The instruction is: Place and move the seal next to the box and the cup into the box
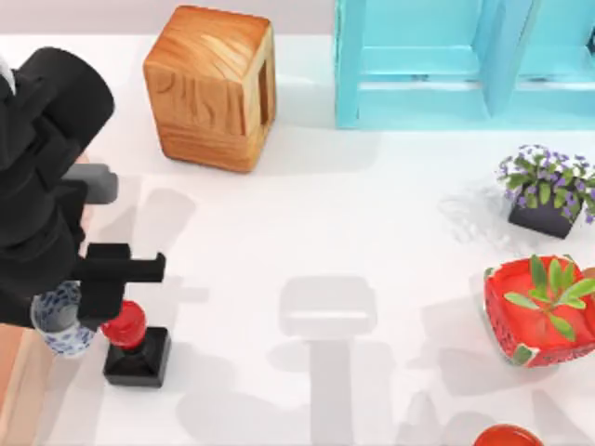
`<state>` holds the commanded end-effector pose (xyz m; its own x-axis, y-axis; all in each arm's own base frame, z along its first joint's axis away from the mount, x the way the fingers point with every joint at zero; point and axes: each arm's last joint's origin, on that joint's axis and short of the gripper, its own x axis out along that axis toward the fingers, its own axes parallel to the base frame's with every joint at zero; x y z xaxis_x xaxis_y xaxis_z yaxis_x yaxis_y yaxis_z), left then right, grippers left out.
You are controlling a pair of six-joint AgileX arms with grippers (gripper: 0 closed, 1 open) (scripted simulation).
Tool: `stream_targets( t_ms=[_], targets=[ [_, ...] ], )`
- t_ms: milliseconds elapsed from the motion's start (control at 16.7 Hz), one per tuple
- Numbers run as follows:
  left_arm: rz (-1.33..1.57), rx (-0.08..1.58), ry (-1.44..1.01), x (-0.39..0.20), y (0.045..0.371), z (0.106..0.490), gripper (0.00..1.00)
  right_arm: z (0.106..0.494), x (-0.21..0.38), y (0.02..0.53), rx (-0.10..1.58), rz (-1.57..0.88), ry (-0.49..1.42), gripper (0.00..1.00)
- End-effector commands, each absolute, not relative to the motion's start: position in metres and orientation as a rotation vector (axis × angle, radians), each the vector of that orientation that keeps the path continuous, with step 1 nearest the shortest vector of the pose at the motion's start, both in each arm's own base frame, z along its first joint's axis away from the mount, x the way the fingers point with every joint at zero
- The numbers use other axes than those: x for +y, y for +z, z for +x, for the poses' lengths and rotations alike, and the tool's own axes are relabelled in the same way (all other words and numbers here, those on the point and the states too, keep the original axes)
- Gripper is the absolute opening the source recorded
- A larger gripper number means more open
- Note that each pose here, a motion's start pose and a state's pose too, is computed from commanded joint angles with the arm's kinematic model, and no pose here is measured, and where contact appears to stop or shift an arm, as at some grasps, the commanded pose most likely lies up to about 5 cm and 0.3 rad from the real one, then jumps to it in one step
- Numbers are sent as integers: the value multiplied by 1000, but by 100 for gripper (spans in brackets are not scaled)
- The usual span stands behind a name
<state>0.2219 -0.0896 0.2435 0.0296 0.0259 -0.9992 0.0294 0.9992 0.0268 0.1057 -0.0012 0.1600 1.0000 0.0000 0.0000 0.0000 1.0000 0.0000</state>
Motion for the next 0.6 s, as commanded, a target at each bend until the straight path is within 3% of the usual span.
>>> stream_targets(
  t_ms=[300, 600],
  targets=[
    [80, 1575, 25, -11, 239, 239, 0, 106, -1, 160, 0, 0, 0, 100],
    [59, 1602, 6, 60, 233, 233, 0, 106, -1, 160, 0, 0, 0, 100]
  ],
)
